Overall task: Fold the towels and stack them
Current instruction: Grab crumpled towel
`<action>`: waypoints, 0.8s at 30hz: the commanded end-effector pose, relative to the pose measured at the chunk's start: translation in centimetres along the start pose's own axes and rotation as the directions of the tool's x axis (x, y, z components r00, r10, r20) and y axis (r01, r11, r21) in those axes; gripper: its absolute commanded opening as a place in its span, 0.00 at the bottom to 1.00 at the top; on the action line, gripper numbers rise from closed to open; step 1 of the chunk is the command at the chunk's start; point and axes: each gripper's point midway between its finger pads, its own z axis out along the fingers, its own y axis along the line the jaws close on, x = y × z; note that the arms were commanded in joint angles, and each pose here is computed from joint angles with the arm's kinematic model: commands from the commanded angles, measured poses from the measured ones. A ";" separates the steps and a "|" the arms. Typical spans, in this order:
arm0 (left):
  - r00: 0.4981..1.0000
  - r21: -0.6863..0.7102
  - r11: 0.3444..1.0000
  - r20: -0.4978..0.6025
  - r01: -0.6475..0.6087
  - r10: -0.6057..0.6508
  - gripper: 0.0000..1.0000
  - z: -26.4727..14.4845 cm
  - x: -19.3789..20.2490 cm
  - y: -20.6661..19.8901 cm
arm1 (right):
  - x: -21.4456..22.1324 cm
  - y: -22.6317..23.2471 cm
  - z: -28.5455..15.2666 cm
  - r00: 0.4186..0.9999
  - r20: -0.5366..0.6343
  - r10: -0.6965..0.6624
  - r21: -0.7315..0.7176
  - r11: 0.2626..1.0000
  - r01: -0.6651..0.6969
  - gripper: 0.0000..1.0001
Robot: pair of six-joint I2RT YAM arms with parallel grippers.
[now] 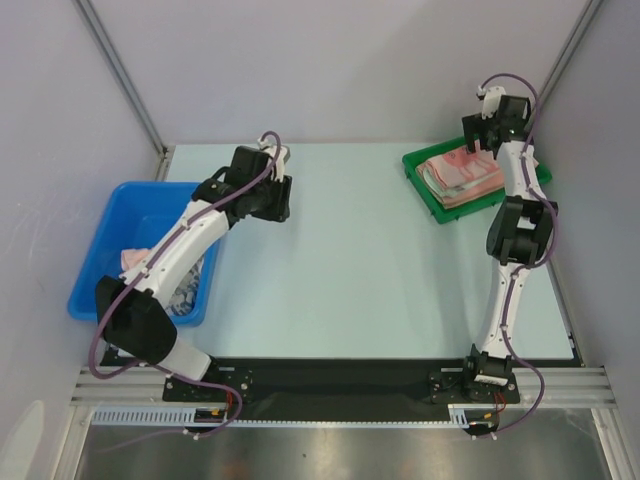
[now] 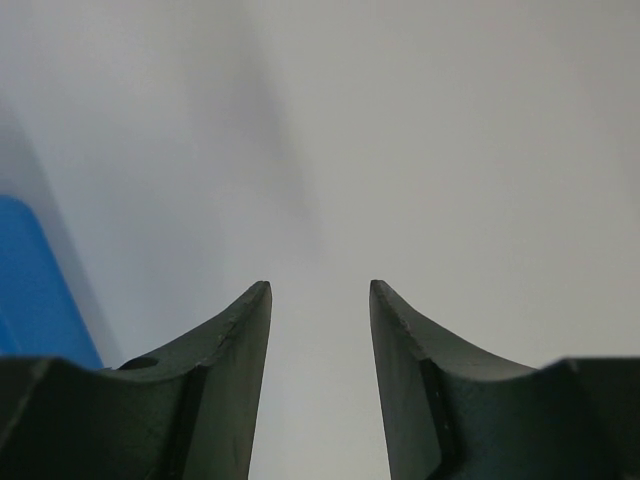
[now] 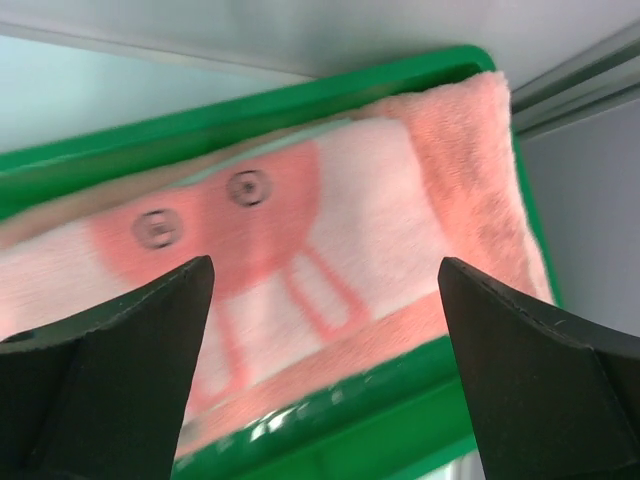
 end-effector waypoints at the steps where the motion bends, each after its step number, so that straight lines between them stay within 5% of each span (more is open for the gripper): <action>1: 0.975 0.009 1.000 0.221 0.022 -0.023 0.50 -5.4 -5.6 -0.3 | -12.5 -0.6 -10.2 0.949 0.291 0.123 -0.014 0.992 -0.125 1.00; 4: 0.960 0.008 1.000 0.278 0.028 -0.029 0.54 -6.6 -6.5 -0.1 | -12.8 3.0 -13.0 0.927 0.262 0.268 -0.179 0.957 -0.226 1.00; 6: 0.954 -0.114 0.989 0.296 0.091 -0.054 0.54 -6.9 -6.8 3.0 | -11.5 6.7 -14.0 0.919 0.166 0.358 -0.301 0.906 -0.298 0.99; 10: 0.922 -0.251 0.933 0.351 0.257 -0.160 0.57 -8.4 -6.6 8.9 | -12.6 18.2 -20.8 0.948 0.130 0.289 -0.440 0.874 -0.206 1.00; 13: 0.875 -0.363 0.830 0.404 0.422 -0.268 0.61 -9.8 -4.5 14.9 | -11.7 25.5 -25.8 0.969 0.114 0.221 -0.505 0.853 -0.135 1.00; 16: 0.776 -0.420 0.670 0.484 0.612 -0.405 0.69 -11.8 -0.5 21.0 | -9.3 31.0 -28.8 0.976 0.066 0.209 -0.580 0.803 -0.133 1.00; 17: 0.706 -0.419 0.586 0.553 0.694 -0.442 0.70 -13.4 0.7 23.7 | -9.8 33.4 -31.6 0.974 0.104 0.199 -0.633 0.769 -0.089 1.00; 20: 0.622 -0.433 0.448 0.586 0.782 -0.519 0.73 -13.2 5.5 27.1 | -8.1 37.1 -34.1 0.972 0.077 0.223 -0.692 0.714 -0.109 1.00; 24: 0.577 -0.533 0.279 0.549 0.799 -0.605 0.74 -11.2 11.8 30.5 | -5.7 40.1 -36.0 0.965 0.016 0.261 -0.781 0.606 -0.151 1.00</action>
